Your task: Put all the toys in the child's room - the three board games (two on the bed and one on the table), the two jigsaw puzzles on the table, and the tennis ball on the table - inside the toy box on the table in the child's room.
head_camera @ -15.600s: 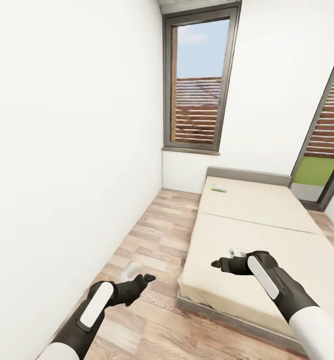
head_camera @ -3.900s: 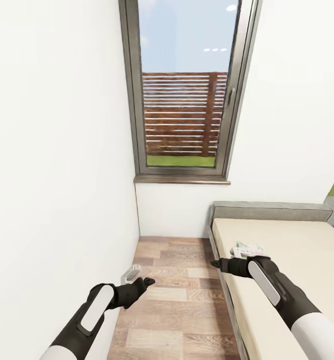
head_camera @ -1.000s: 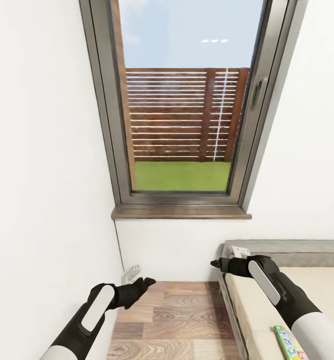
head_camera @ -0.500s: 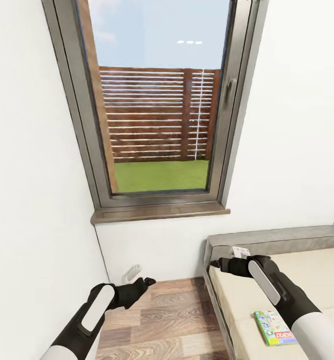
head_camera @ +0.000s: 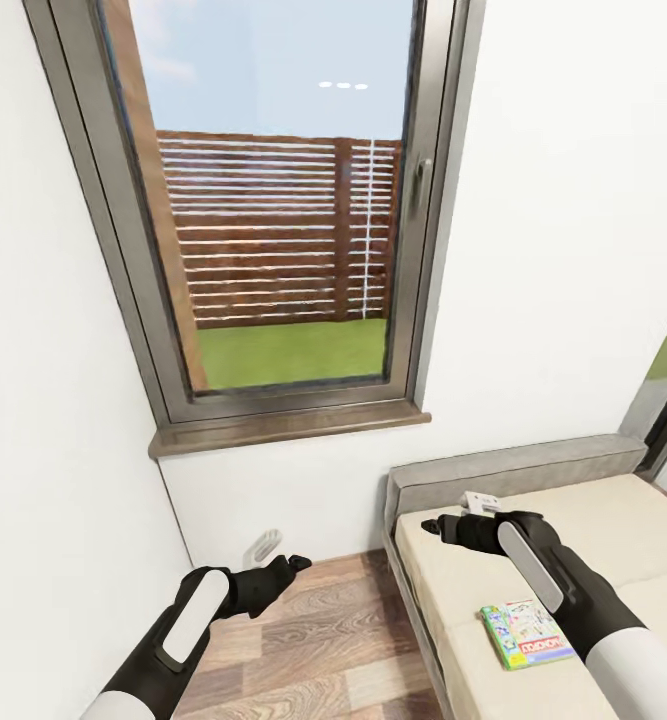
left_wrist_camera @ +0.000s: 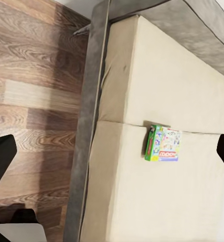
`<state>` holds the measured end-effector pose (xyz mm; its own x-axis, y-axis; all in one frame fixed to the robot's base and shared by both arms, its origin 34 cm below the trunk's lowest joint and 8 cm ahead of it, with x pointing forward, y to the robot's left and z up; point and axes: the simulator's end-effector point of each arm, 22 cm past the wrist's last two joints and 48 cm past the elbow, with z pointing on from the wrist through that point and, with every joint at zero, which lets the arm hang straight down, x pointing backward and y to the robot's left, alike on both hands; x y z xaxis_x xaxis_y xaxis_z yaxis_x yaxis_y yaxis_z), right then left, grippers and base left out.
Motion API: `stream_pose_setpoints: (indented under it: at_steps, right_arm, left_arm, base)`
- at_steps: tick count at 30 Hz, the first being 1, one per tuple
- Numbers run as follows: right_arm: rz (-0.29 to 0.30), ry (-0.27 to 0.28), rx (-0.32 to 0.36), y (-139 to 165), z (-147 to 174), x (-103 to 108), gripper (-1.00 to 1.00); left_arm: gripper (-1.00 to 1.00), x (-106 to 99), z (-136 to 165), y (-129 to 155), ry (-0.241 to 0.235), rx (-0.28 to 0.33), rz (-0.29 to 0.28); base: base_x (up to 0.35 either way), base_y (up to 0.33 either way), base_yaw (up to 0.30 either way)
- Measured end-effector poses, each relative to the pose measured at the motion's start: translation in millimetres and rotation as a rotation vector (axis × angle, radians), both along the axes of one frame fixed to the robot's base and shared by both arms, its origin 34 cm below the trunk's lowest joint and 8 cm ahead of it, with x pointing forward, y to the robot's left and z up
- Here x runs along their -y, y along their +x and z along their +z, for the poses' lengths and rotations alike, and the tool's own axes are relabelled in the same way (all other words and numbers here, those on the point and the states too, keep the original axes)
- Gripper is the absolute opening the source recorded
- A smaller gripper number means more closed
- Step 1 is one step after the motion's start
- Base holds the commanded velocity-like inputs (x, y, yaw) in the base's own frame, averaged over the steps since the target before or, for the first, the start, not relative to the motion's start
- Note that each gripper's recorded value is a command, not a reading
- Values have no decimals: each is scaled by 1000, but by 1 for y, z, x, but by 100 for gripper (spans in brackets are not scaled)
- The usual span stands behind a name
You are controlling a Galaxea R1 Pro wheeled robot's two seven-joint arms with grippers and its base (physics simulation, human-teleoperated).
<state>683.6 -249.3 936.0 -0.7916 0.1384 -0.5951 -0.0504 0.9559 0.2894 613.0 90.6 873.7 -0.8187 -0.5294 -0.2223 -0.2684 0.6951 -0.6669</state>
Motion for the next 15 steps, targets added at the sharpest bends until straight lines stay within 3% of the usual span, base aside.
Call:
stream_pose_setpoints:
  at_steps: [8,15]
  right_arm:
    - [8,5,0,-1,1,-6,100]
    - [8,7,-2,-1,1,-7,100]
  left_arm:
    - [100,-2,-1,0,3,-1,1]
    - [100,1,0,0,-3,-1,0]
  base:
    - [0,0,-40]
    - [0,0,-208]
